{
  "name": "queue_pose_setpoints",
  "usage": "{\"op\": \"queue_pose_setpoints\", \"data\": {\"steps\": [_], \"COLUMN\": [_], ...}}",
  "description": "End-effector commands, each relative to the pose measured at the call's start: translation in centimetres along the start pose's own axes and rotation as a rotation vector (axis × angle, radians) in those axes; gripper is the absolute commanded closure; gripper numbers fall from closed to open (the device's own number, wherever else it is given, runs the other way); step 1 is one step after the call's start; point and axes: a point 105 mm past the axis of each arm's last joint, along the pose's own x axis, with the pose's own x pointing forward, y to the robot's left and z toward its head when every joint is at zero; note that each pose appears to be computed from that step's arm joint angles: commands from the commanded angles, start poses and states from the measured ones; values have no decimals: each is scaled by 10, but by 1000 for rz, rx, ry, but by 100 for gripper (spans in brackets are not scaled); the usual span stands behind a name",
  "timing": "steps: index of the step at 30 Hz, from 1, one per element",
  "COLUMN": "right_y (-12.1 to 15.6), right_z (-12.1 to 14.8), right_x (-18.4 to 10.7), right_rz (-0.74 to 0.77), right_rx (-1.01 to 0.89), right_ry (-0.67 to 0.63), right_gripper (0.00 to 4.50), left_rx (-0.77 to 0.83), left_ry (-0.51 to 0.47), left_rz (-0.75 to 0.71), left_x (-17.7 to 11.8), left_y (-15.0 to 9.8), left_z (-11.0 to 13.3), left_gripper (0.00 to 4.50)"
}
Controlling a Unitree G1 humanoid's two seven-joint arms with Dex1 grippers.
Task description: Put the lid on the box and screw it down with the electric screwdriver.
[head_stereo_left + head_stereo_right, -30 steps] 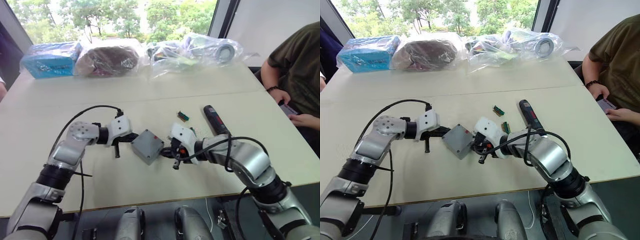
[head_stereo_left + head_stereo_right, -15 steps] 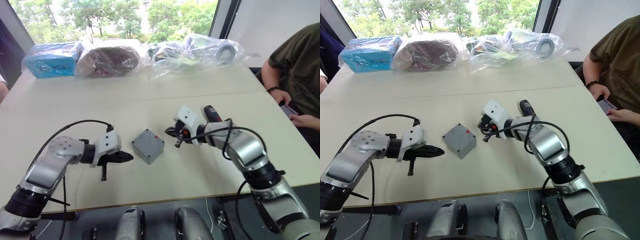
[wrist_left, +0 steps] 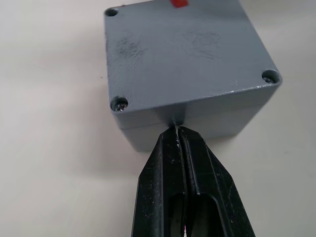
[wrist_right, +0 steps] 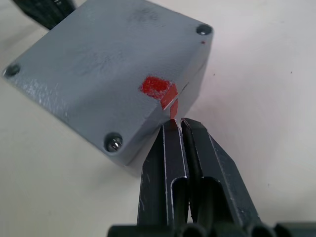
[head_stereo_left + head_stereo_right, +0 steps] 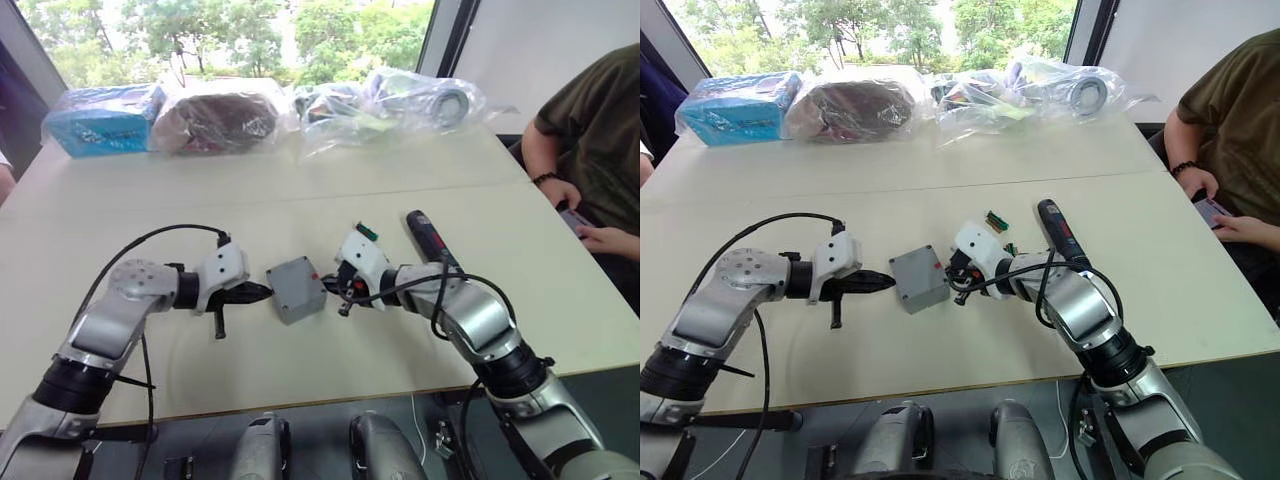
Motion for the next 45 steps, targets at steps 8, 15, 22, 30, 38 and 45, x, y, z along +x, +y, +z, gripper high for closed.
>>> {"op": "queue_pose_setpoints", "data": {"steps": [8, 15, 22, 30, 38, 45], "right_y": [10, -8, -69, -110, -135, -142], "right_z": [19, 28, 44, 35, 23, 20], "right_x": [-9, -20, -38, -20, -8, -2], "right_rz": [11, -96, -322, -374, -393, -392], "right_rx": [-4, -55, -20, 27, 97, 102], "right_ry": [-69, -97, -186, -172, -165, -156], "right_gripper": [441, 441, 393, 173, 173, 173], "left_rx": [69, 61, 77, 131, 135, 134], "left_ry": [-53, -53, -165, -250, -255, -251], "left_rz": [9, -20, 21, 71, 81, 87], "left_x": [6, -11, -35, -27, -24, -25], "left_y": [10, 4, 12, 19, 18, 19], "left_z": [18, 22, 67, 101, 102, 101], "left_gripper": [450, 450, 450, 450, 450, 450]}}
